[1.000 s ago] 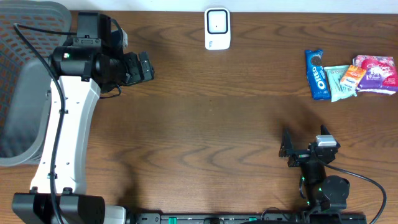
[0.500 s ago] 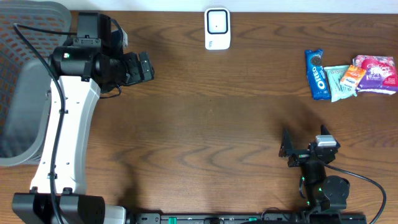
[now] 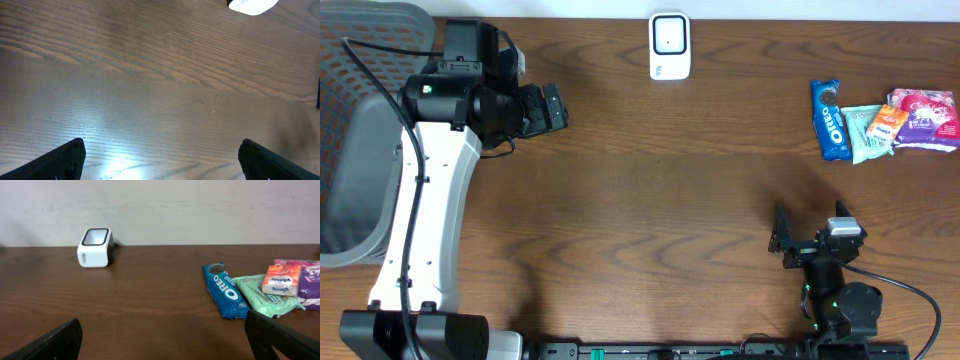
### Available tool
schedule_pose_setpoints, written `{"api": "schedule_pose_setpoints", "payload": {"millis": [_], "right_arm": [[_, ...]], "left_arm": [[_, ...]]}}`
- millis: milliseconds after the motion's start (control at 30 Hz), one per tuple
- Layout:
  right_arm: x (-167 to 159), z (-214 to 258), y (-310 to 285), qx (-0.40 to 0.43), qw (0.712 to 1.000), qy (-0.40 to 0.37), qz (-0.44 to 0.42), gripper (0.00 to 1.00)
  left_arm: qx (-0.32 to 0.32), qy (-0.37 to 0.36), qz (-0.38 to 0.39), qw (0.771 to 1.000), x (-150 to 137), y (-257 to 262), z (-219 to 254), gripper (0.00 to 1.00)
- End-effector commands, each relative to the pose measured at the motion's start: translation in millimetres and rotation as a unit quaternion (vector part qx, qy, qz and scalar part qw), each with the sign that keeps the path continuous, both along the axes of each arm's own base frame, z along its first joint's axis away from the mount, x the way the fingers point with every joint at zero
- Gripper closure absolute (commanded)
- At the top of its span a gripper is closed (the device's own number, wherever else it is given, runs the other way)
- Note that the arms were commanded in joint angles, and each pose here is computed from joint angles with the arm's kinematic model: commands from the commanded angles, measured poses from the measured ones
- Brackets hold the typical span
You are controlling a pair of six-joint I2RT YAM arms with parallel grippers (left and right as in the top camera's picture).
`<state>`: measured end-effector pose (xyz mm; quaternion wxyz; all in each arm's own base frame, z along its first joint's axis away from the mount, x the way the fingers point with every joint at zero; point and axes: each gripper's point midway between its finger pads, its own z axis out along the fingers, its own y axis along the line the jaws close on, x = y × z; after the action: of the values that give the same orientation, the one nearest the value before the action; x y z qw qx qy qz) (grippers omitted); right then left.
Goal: Scan the item barcode
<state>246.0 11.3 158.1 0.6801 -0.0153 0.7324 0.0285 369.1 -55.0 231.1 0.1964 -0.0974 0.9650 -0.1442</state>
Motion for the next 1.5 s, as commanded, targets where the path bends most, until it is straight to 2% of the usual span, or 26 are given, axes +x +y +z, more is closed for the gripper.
{"api": "schedule_pose_setpoints", "payload": {"millis": [0,67,200,333,533,733,1033,1467], "right_arm": [[0,-1,-1,-0.005,1.000,-0.001,-0.001,0.01],[0,-1,-1,-0.005,1.000,-0.001,-0.001,0.01],[0,-1,-1,-0.005,1.000,-0.001,-0.001,0.01],[0,-1,-1,-0.005,1.000,-0.001,-0.001,0.01],[0,-1,-1,-0.005,1.000,-0.001,-0.001,0.01],[0,-1,-1,-0.005,1.000,-0.001,-0.001,0.01],[0,-1,-1,-0.005,1.000,-0.001,-0.001,0.01],[0,-1,-1,-0.005,1.000,-0.001,-0.001,0.01]], "left_arm": [[0.007,0.000,-0.002,1.000,0,2,-2,0.02],[0.008,0.001,-0.003,1.000,0,3,-2,0.02],[0.053,0.001,0.019,0.998,1,20,-5,0.02],[0.052,-0.004,0.020,0.998,-4,20,1,0.02],[0.052,-0.030,0.021,0.998,-25,21,14,0.02],[0.050,-0.069,0.022,0.996,-51,21,2,0.02],[0.037,-0.183,0.024,0.982,-86,21,-26,0.02],[0.026,-0.331,0.032,0.943,-126,23,-60,0.02]]}}
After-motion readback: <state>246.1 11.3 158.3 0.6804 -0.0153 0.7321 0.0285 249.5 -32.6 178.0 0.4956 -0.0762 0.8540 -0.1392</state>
